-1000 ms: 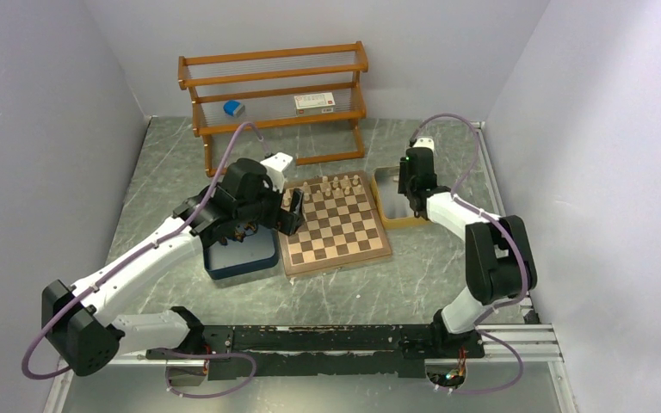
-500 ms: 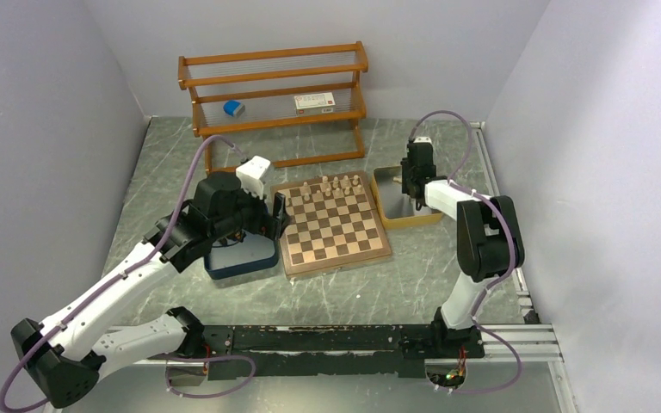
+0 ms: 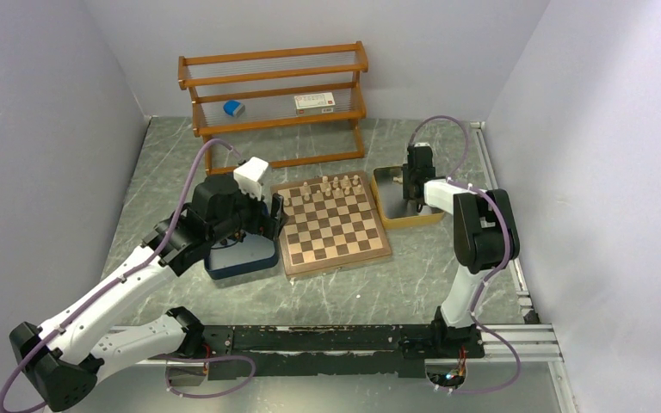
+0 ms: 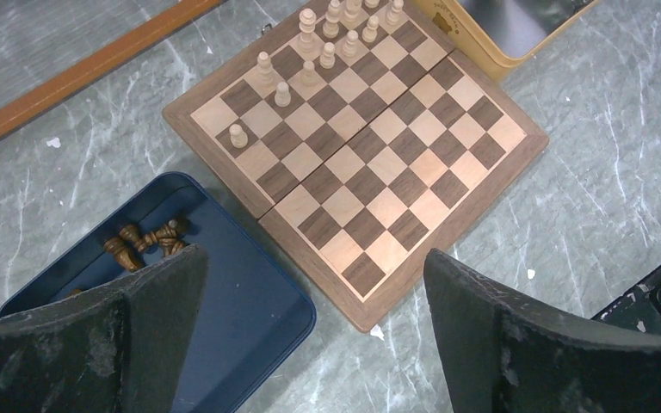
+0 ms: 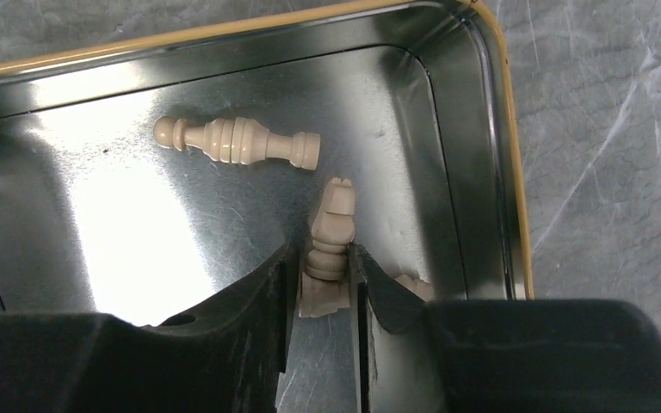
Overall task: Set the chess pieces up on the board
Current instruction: Pick up the chess piece from the storage box.
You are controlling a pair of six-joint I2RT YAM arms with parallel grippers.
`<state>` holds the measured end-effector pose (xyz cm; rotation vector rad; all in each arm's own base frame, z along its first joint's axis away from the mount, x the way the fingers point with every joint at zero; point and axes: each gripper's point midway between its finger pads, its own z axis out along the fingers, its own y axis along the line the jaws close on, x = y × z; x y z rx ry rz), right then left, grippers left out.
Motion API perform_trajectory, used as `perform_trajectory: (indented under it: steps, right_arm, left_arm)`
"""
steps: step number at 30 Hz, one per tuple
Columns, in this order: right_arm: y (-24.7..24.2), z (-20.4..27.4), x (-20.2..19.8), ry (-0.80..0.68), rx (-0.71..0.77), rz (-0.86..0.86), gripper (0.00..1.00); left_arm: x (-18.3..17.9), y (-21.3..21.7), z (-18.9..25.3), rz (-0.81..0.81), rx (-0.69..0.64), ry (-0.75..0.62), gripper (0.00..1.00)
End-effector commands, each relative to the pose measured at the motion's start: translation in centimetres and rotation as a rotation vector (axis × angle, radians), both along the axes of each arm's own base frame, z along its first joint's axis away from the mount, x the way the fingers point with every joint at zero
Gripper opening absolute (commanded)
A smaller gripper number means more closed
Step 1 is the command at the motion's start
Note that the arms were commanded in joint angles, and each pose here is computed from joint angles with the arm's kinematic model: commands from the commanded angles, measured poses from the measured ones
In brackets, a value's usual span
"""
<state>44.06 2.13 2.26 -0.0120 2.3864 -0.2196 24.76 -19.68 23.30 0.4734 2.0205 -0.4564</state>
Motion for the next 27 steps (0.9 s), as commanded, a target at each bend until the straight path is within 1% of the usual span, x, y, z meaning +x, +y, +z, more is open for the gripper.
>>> perform_trajectory:
  steps: [1, 4, 7, 10, 21, 27]
  right_arm:
    - [-0.2, 0.1, 0.7, 0.002, 0.004, 0.008, 0.31]
    - [-0.3, -0.1, 0.7, 0.005, 0.001, 0.006, 0.30]
    - [-0.3, -0.1, 0.7, 0.006, -0.002, 0.007, 0.25]
    - [-0.3, 0.6, 0.8, -0.011, 0.000, 0.009, 0.21]
    - [0.9, 6.2, 1.2, -0.157, 0.073, 0.044, 0.16]
    - [1.3, 7.5, 0.7, -0.211, 0.094, 0.063, 0.15]
  left_arm:
    - [0.5, 0.2, 1.0, 0.006, -0.009, -0.052, 1.00]
    - [0.5, 0.1, 0.9, -0.002, -0.003, -0.047, 1.00]
    - [0.5, 0.1, 0.9, -0.006, -0.002, -0.047, 1.00]
    - [0.8, 0.4, 0.5, 0.038, -0.014, -0.037, 1.00]
    - [1.3, 0.1, -0.6, 0.042, -0.002, 0.030, 1.00]
    - [1.5, 0.2, -1.4, 0.059, -0.004, 0.065, 1.00]
